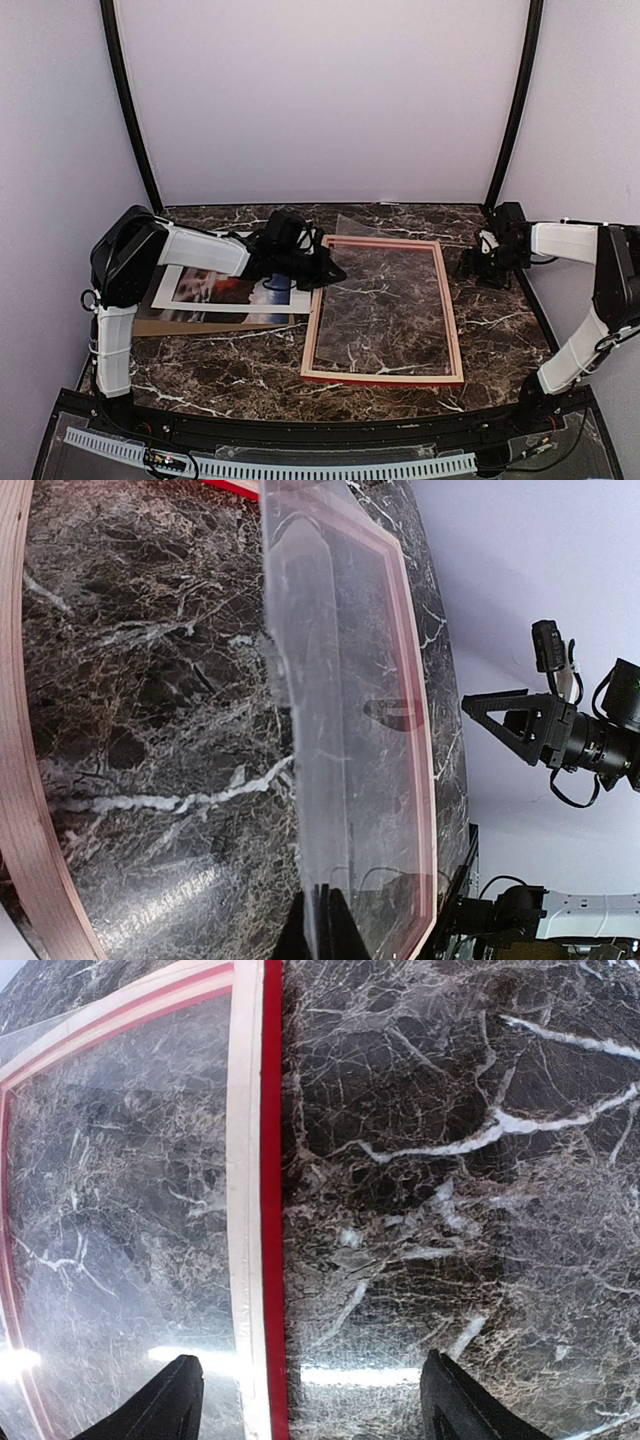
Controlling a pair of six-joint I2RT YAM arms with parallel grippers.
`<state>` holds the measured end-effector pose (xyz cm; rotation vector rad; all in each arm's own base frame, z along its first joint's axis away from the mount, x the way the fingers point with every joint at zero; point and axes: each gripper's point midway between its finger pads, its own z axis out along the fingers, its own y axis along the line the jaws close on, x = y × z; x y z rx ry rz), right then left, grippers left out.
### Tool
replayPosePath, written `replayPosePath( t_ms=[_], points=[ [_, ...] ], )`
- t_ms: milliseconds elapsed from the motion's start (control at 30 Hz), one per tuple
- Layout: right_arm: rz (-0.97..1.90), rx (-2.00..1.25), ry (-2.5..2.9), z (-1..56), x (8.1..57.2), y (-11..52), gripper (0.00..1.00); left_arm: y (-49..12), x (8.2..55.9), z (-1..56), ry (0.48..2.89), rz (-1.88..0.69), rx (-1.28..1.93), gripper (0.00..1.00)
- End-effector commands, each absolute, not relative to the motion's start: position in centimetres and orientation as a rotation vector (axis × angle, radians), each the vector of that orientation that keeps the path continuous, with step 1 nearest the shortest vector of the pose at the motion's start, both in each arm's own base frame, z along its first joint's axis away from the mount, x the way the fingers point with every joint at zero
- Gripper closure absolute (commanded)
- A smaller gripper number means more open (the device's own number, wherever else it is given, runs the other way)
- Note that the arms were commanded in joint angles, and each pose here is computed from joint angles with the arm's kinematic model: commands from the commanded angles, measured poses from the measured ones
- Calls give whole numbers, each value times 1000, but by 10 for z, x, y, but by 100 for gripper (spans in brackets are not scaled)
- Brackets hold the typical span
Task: Put the photo into the frame
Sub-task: Place the glass panel in the frame body.
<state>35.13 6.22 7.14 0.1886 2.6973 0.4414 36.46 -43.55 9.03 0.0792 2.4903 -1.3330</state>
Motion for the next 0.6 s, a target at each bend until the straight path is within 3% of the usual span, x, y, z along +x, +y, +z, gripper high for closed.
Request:
replayPosePath(
  t_ms=[0,567],
  points=[
    [447,154,2693,68,354,66,24,-435,369,97,2482,-1322,113,100],
    [440,146,2699,67,354,67,24,-434,368,94,2493,-1317,114,100]
  ],
)
